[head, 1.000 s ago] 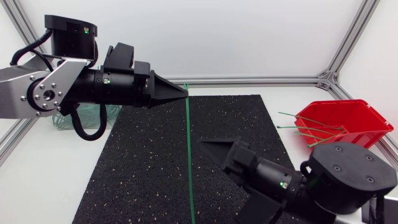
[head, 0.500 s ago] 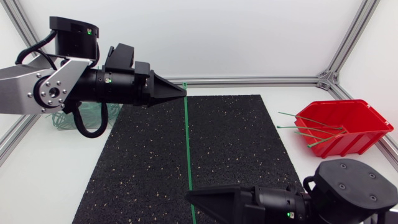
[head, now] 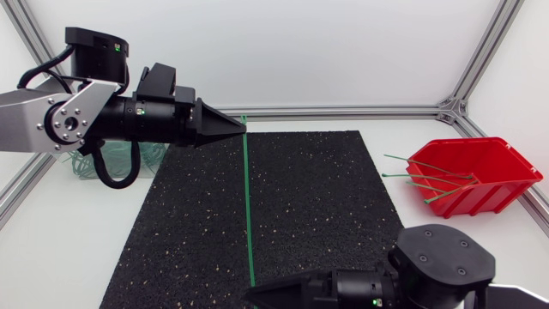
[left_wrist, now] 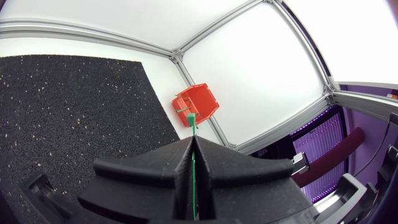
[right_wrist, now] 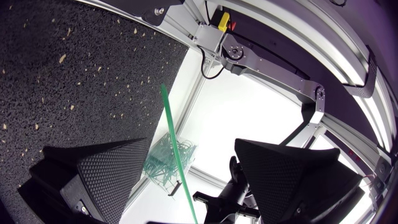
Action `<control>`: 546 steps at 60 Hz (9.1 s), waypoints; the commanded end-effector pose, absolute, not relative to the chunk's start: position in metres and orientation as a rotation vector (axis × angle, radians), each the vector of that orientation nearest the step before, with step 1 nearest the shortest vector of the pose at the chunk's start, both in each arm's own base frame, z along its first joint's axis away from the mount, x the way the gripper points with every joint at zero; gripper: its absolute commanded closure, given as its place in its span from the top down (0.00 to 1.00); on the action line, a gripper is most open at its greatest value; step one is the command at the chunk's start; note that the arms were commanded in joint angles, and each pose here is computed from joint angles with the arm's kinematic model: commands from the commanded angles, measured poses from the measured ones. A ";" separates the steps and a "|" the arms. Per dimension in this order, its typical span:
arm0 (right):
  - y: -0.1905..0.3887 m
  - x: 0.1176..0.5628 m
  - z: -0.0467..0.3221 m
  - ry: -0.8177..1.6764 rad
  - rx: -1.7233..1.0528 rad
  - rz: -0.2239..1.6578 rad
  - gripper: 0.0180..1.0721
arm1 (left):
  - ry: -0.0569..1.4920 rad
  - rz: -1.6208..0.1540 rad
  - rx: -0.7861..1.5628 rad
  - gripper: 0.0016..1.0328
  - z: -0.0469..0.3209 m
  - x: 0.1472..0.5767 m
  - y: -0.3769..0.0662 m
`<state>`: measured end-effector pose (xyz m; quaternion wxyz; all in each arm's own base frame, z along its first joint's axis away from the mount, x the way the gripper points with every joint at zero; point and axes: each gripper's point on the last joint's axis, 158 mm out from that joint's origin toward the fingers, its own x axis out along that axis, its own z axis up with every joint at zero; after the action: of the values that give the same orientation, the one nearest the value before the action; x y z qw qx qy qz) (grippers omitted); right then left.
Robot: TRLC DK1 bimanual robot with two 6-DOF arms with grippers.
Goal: Take a green cable tie from the red box, thread the tail through the head to close it, then place it in the transparent bin on the left.
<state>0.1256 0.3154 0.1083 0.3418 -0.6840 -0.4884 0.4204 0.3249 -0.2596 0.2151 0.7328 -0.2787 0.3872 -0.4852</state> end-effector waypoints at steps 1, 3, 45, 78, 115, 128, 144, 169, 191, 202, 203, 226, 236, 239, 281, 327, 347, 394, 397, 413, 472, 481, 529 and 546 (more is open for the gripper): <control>0.318 0.122 0.095 -1.288 -1.785 1.128 0.96 | 0.843 -1.082 -0.592 0.03 0.215 0.334 -0.257; 0.320 0.122 0.094 -1.295 -1.780 1.129 0.96 | 0.844 -1.090 -0.592 0.03 0.215 0.334 -0.256; 0.345 0.142 0.087 -1.305 -1.779 1.115 0.72 | 0.851 -1.171 -0.633 0.03 0.209 0.345 -0.248; 0.339 0.144 0.075 -1.254 -1.816 1.124 0.34 | 0.862 -1.179 -0.632 0.03 0.209 0.340 -0.253; 0.334 0.141 0.067 -1.225 -1.841 1.133 0.18 | 0.862 -1.182 -0.626 0.03 0.211 0.337 -0.256; 0.336 0.144 0.068 -1.221 -1.847 1.124 0.16 | 0.864 -1.184 -0.623 0.03 0.210 0.335 -0.257; 0.339 0.144 0.071 -1.228 -1.843 1.118 0.16 | 0.864 -1.184 -0.623 0.03 0.211 0.335 -0.258; 0.346 0.145 0.076 -1.245 -1.838 1.111 0.12 | 0.867 -1.185 -0.625 0.03 0.209 0.335 -0.257; 0.347 0.157 0.066 -1.143 -1.845 1.127 0.05 | 0.860 -1.183 -0.620 0.03 0.206 0.334 -0.255; 0.352 0.169 0.073 -0.880 -1.673 1.145 0.05 | 0.853 -1.177 -0.620 0.03 0.206 0.332 -0.251; 0.352 0.170 0.074 -0.859 -1.654 1.147 0.05 | 0.851 -1.174 -0.620 0.03 0.206 0.332 -0.251; 0.353 0.195 0.092 -0.380 -1.116 1.118 0.05 | 0.849 -1.174 -0.622 0.03 0.208 0.327 -0.249; 0.355 0.200 0.115 -0.208 -0.877 1.123 0.05 | 0.852 -1.176 -0.624 0.03 0.209 0.324 -0.250; 0.356 0.200 0.120 -0.171 -0.826 1.128 0.05 | 0.852 -1.176 -0.624 0.03 0.209 0.323 -0.249; 0.358 0.157 0.185 0.363 -0.316 1.288 0.05 | 0.827 -1.210 -0.592 0.03 0.219 0.296 -0.259; 0.338 0.130 0.285 0.695 0.123 1.211 0.05 | 0.762 -1.214 -0.540 0.03 0.236 0.243 -0.268; 0.336 0.119 0.325 0.802 0.241 1.208 0.05 | 0.686 -1.196 -0.559 0.03 0.250 0.227 -0.270; 0.333 0.108 0.341 1.218 0.606 1.081 0.05 | 0.528 -1.189 -0.601 0.03 0.278 0.198 -0.274; 0.335 0.106 0.342 1.239 0.618 1.083 0.05 | 0.511 -1.197 -0.603 0.03 0.281 0.195 -0.273; 0.339 0.113 0.342 1.318 0.679 1.045 0.05 | 0.469 -1.236 -0.623 0.03 0.293 0.184 -0.273; 0.330 0.117 0.351 1.431 0.811 1.028 0.05 | 0.454 -1.301 -0.708 0.03 0.322 0.163 -0.276; 0.325 0.115 0.345 1.509 0.856 0.970 0.05 | 0.450 -1.308 -0.708 0.03 0.324 0.160 -0.277; 0.323 0.126 0.330 1.673 0.970 0.825 0.05 | 0.453 -1.284 -0.707 0.03 0.318 0.171 -0.280; 0.322 0.133 0.329 1.665 0.987 0.815 0.05 | 0.430 -1.281 -0.688 0.03 0.317 0.169 -0.280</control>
<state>0.1292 0.3221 0.3355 -0.5080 -0.3964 -0.6755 -0.3586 0.1706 -0.2800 0.3165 0.7257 -0.3120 0.2022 -0.5789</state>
